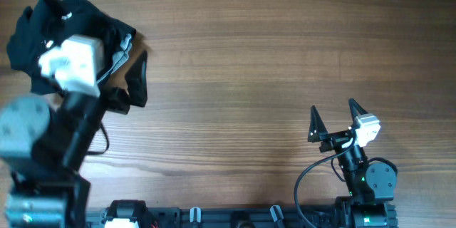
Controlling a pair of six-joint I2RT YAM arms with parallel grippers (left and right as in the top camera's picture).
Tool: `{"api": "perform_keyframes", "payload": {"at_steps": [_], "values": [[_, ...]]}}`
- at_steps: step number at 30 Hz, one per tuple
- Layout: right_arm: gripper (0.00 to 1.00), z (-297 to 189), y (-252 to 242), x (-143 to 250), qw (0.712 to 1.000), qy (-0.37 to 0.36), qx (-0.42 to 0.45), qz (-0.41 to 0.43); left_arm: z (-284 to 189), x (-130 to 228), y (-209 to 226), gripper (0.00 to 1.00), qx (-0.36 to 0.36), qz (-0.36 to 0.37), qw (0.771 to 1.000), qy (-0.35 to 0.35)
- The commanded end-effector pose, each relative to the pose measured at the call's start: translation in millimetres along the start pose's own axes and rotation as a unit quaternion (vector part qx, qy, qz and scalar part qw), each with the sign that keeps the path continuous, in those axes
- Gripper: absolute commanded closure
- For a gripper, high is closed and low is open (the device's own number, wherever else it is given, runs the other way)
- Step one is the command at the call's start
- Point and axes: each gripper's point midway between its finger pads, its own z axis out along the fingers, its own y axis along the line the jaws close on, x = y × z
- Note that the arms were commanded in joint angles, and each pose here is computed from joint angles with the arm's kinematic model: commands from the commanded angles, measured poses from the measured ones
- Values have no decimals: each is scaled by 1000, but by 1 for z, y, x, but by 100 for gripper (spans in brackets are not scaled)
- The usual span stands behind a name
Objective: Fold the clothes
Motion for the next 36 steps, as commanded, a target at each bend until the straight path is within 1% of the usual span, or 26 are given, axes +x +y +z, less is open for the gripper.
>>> {"api": "perform_keyframes", "payload": {"at_steps": [1, 3, 4, 5, 6, 9, 11, 12, 17, 36], "values": [[0, 0, -3, -1, 1000, -3, 9, 8, -4, 70, 11, 0, -20, -59, 997, -37], [0, 0, -3, -1, 1000, -3, 9, 8, -10, 106, 12, 0, -28, -54, 996, -62], [1, 0, -3, -1, 1000, -3, 8, 8, -12, 118, 13, 0, -31, -53, 996, -70], [0, 0, -3, -1, 1000, -3, 8, 8, -17, 139, 12, 0, -33, -47, 994, -93], [0, 0, -3, -1, 1000, -3, 8, 8, -19, 151, 12, 0, -33, -43, 992, -113], [0, 0, -3, -1, 1000, -3, 9, 8, -18, 174, 8, 0, -26, -31, 986, -161], [0, 0, -3, -1, 1000, -3, 9, 8, -9, 190, 7, 0, -18, -33, 985, -169], [0, 0, -3, -1, 1000, -3, 8, 8, -3, 207, 7, 0, -16, -39, 989, -142], [0, 0, -3, -1, 1000, -3, 9, 8, 6, 255, 7, 0, -20, -61, 997, -44], [0, 0, -3, -1, 1000, -3, 9, 8, 6, 255, 5, 0, -17, -60, 997, -44]]}}
